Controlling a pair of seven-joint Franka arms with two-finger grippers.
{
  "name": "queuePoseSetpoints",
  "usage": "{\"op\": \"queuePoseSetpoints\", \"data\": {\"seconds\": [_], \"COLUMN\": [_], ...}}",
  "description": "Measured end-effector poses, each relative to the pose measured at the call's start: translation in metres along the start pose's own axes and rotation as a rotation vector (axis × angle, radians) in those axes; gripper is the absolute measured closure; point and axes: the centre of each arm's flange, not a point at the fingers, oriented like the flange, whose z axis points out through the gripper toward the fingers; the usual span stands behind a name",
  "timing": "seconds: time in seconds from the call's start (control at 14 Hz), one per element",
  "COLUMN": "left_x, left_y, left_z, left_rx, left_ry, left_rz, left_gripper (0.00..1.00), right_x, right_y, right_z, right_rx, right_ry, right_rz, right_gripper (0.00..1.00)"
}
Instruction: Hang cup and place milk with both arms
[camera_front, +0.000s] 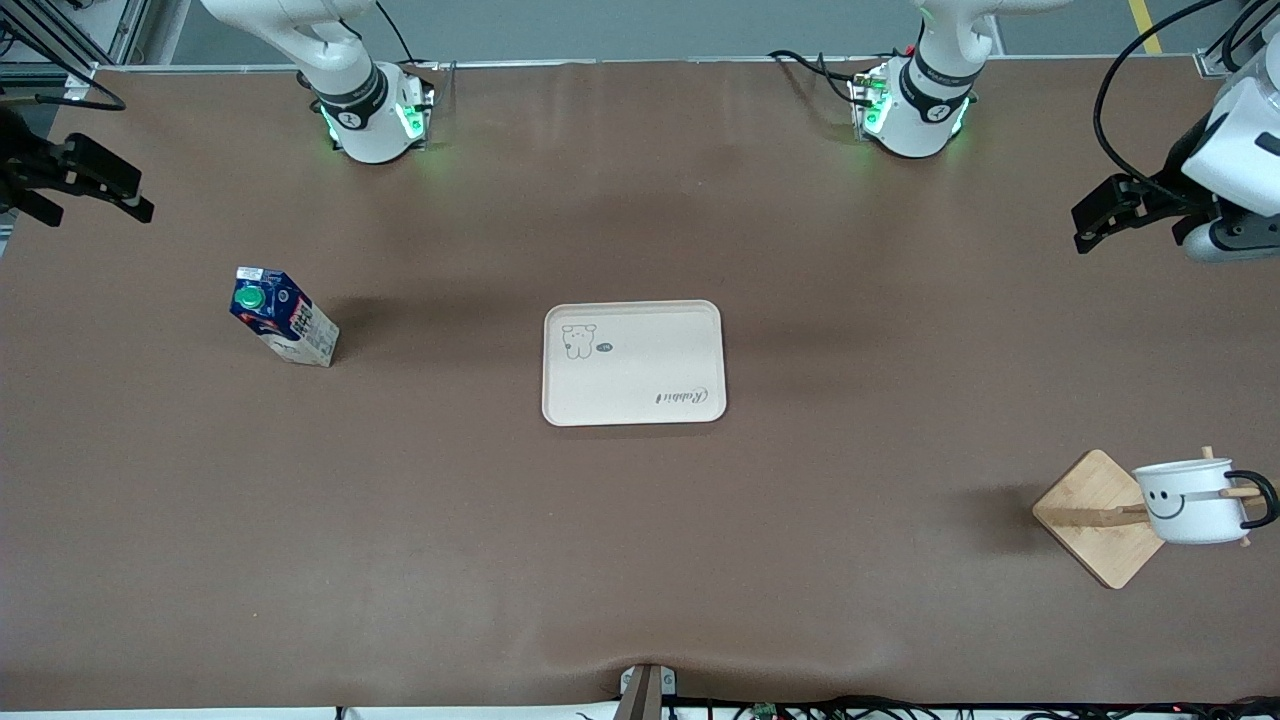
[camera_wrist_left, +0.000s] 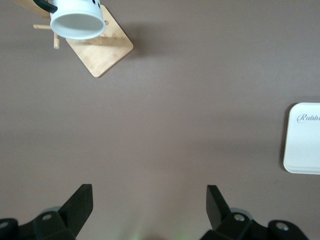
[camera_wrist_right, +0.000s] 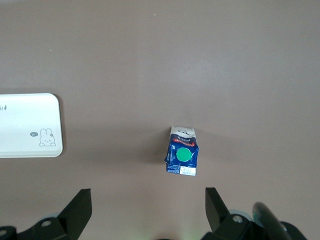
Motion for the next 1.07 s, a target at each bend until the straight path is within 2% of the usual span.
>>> {"op": "queuePoseSetpoints", "data": {"seconds": [0.14,0.43,1.07], "left_x": [-0.0048,-0.0096,-0.0092], "left_y": [0.005,0.0076,0.0049], "left_z": [-0.0032,-0.0053,-0.0078], "left_rx": [0.002,-0.063,-0.066], "left_ry": [-0.005,-0.026,-0.021], "left_rz": [0.01,0.007,0.003], "left_gripper": [0.0,0.0,0.0], "right_x": [-0.0023,-0.0027,-0.0027], "right_y": [0.0003,0.0011,0.0033], "right_z": [-0.0048,-0.0027,-0.0028], "right_rx": [0.0,0.0,-0.001], "right_ry": [-0.005,-0.023,-0.022], "right_rz": [0.007,0.011,0.015], "right_gripper": [0.0,0.0,0.0]}}
